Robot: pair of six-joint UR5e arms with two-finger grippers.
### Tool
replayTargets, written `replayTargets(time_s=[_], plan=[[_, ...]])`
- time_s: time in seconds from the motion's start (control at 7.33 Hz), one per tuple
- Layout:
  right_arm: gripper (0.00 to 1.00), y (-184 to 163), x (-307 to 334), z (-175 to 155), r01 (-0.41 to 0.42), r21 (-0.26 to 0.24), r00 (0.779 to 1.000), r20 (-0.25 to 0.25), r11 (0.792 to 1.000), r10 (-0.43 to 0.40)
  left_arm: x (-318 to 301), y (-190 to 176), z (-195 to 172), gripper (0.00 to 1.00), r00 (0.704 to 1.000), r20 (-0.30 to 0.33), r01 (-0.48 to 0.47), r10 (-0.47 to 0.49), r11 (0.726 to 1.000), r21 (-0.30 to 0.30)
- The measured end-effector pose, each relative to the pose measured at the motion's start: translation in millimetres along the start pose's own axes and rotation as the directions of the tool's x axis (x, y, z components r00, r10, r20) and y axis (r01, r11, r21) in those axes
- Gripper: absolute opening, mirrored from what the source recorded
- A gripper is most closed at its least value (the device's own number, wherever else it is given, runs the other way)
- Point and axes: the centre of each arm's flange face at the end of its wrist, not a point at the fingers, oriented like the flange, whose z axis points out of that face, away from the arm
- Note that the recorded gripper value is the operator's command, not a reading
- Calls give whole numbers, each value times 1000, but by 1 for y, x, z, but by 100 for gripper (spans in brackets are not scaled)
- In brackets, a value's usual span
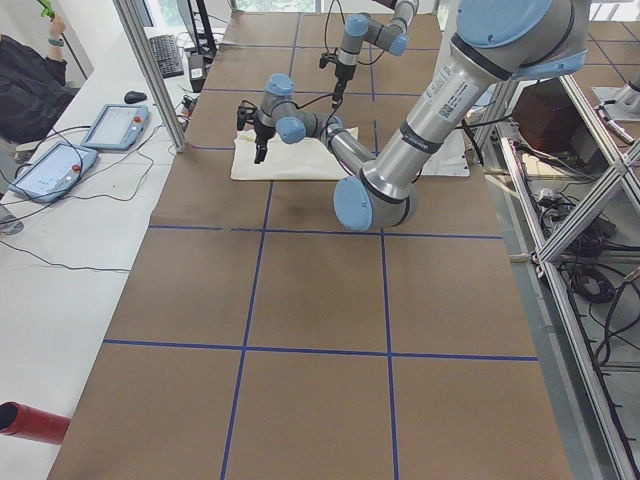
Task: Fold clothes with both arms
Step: 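Move the right gripper to the shirt's side edge beside the collar, then grasp the side edge with the right gripper and fold it across the shirt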
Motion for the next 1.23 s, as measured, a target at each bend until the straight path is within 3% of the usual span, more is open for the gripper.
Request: replayTargets(time_s=[0.27,0.55,0.95,1.23], plan=[[100,26,-43,25,201,-19,978,-51,979,-201,-23,35,-55,100,999,-34,-28,28,999,-20],[100,49,-51,45,350,-81,928,-104,933,-357,-27,52,-71,100,998,-53,-41,39,999,-35],[100,59,-57,62,455,-173,859,-174,874,-481,-24,62,-70,100,997,-59,-42,39,998,-49],[100,61,-59,67,468,-202,846,-178,860,-502,-24,64,-70,100,997,-62,-44,40,998,-52]])
